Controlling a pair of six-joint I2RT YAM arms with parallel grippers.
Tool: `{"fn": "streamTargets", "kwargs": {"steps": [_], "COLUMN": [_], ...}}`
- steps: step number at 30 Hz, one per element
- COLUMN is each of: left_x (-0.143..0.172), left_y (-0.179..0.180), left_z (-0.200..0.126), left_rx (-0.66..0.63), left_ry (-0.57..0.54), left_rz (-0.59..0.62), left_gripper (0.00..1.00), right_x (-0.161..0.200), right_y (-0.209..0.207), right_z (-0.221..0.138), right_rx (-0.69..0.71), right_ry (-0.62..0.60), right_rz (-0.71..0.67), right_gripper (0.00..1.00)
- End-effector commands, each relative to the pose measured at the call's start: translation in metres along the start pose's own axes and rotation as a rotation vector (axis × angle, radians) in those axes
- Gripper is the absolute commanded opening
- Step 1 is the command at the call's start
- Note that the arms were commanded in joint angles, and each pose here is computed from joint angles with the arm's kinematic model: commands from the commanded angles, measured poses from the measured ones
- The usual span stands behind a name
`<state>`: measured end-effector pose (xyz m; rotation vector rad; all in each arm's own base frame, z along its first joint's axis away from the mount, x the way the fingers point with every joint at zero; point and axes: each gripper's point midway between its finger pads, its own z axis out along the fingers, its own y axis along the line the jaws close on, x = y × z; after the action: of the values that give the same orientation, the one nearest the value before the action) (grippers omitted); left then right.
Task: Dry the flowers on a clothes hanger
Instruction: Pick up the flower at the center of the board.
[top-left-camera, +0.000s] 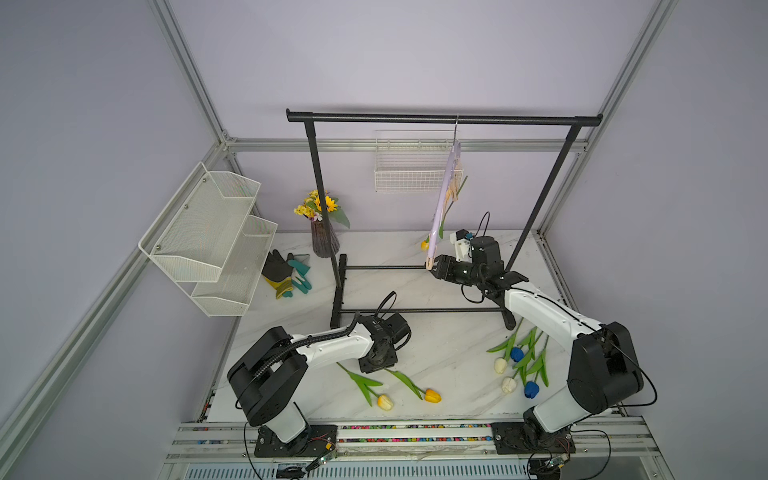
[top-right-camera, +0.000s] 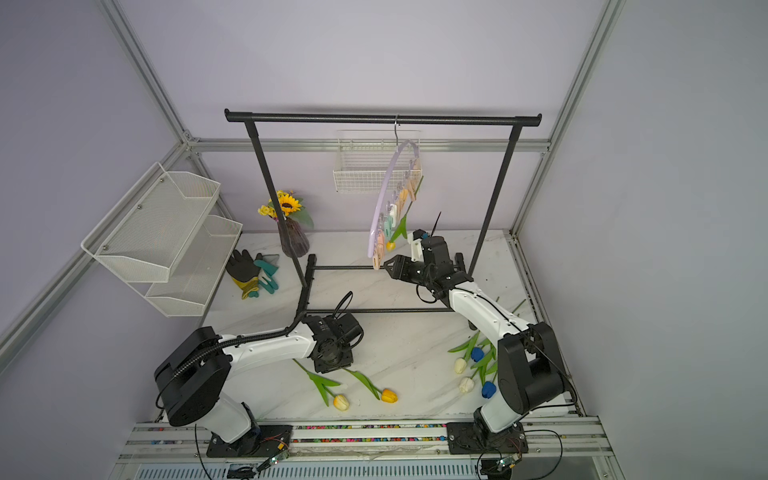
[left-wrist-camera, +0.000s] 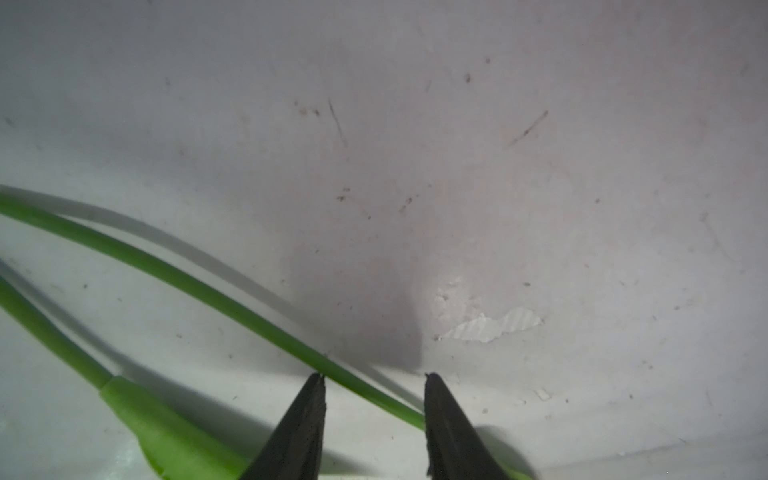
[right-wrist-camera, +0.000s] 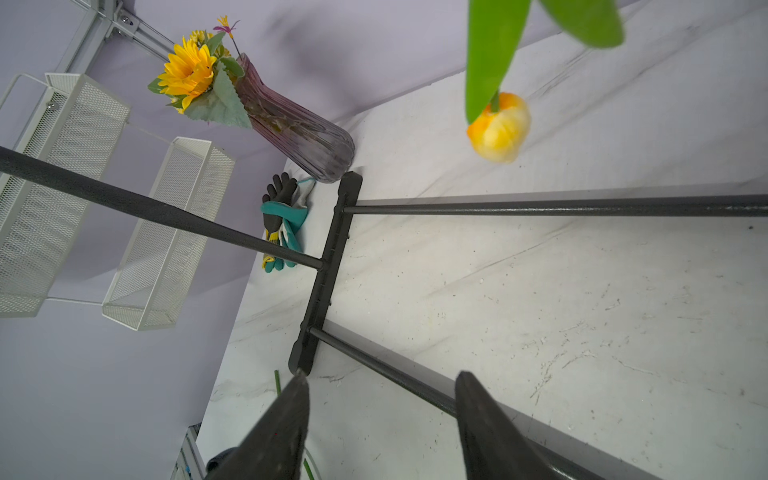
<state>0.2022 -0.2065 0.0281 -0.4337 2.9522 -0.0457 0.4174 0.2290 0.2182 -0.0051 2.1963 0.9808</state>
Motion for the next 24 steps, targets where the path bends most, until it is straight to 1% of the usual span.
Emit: {"fn": "streamTargets", "kwargs": {"steps": [1,3,5,8,10,12,17,22,24], "left_x": [-0.004,-0.005,-0.006,-0.007,-0.009,-0.011,-0.015,-0.017,-0.017], "left_y": [0.003,0.003,0.003,0.004,0.003,0.002,-0.008,-0.020,-0.026], "left_z": [-0.001,0.001,0.004,0.007,0.008,0.009,0.009,0.013,0.015], "left_rx": [-0.046,-0.056,-0.065,-0.077,-0.076,-0.072,-0.035,0.023,0.059], "left_ry": [-0.017,-0.018,-0.014,-0.008,-0.009,-0.010,-0.016,0.006,0.019], "left_rz": [0.008,0.013,0.017,0.020,0.019,0.014,0.007,-0.014,-0.026], "left_gripper": [0.38,0.33,0.31,0.24,0.22,0.17,0.15,0.08,0.03], "right_x": [-0.008,-0.007,-0.007,-0.006,-0.006,-0.006,-0.004,-0.002,-0.002], "right_y": [0.001,-0.001,-0.002,-0.004,-0.006,-0.007,-0.010,-0.012,-0.013], "right_z": [-0.008,-0.008,-0.008,-0.008,-0.008,-0.008,-0.007,-0.006,-0.006], "right_rx": [0.013,0.016,0.018,0.022,0.025,0.026,0.028,0.031,0.030], "right_ry": [-0.024,-0.022,-0.020,-0.019,-0.021,-0.020,-0.015,-0.010,-0.010], "right_rz": [-0.005,-0.003,-0.001,-0.001,0.000,0.000,0.000,0.002,0.002], "right_gripper": [0.58,0.58,0.58,0.58,0.59,0.59,0.59,0.59,0.59]}}
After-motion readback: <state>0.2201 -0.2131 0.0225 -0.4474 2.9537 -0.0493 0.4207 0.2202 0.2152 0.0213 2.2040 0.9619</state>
